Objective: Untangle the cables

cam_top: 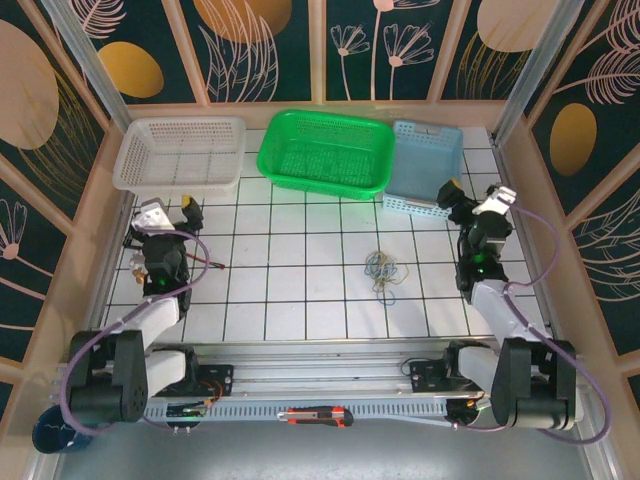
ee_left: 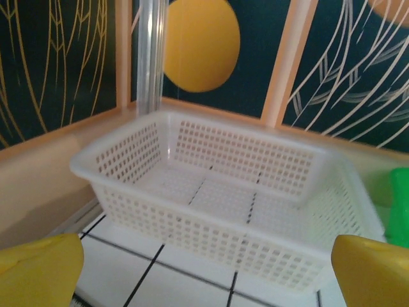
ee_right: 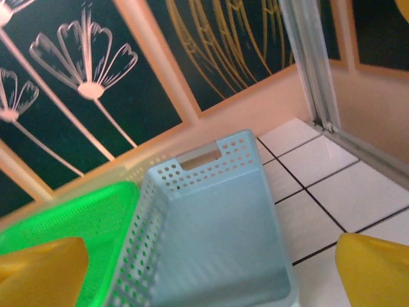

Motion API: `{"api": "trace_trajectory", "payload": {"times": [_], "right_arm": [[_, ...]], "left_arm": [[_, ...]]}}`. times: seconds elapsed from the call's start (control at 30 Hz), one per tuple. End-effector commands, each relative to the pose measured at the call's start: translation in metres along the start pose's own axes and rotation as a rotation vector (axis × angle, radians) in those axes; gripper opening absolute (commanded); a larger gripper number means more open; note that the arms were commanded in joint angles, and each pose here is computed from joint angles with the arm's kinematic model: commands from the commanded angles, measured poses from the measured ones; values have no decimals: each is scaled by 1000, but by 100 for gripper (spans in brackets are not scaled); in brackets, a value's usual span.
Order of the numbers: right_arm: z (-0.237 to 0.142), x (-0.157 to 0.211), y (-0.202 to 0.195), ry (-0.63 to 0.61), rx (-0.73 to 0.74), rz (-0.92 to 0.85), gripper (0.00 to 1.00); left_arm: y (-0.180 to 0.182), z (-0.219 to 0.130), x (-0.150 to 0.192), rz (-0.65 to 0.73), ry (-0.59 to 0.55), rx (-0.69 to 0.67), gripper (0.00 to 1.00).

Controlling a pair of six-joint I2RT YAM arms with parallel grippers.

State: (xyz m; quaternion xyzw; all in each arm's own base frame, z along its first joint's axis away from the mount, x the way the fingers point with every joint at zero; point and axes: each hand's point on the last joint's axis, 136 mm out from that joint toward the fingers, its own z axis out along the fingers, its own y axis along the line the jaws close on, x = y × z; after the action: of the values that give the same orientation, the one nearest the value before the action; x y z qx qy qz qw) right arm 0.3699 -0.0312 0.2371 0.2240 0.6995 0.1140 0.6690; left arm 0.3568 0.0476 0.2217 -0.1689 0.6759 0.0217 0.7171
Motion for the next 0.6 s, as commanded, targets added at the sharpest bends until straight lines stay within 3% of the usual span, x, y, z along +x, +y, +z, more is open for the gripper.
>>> {"api": "trace_trajectory", "payload": {"times": [0.0, 0.17, 0.3, 0.43, 0.57], "right_arm": [[-2, -1, -3, 81, 57, 193, 99], [-10, -5, 50, 208, -160, 138, 91], [-26, 17, 74, 356, -253, 144, 83], [-43, 59, 81, 494, -251, 142, 83], [-57, 105, 76, 597, -205, 129, 83]], "left_arm": [[-21, 3, -24, -109, 27, 85, 99], [-58, -3, -56, -287, 66, 253, 99], [-91, -15, -64, -371, 130, 395, 99], [-129, -37, -52, -379, 208, 504, 99], [-154, -63, -18, -408, 325, 560, 99]]}}
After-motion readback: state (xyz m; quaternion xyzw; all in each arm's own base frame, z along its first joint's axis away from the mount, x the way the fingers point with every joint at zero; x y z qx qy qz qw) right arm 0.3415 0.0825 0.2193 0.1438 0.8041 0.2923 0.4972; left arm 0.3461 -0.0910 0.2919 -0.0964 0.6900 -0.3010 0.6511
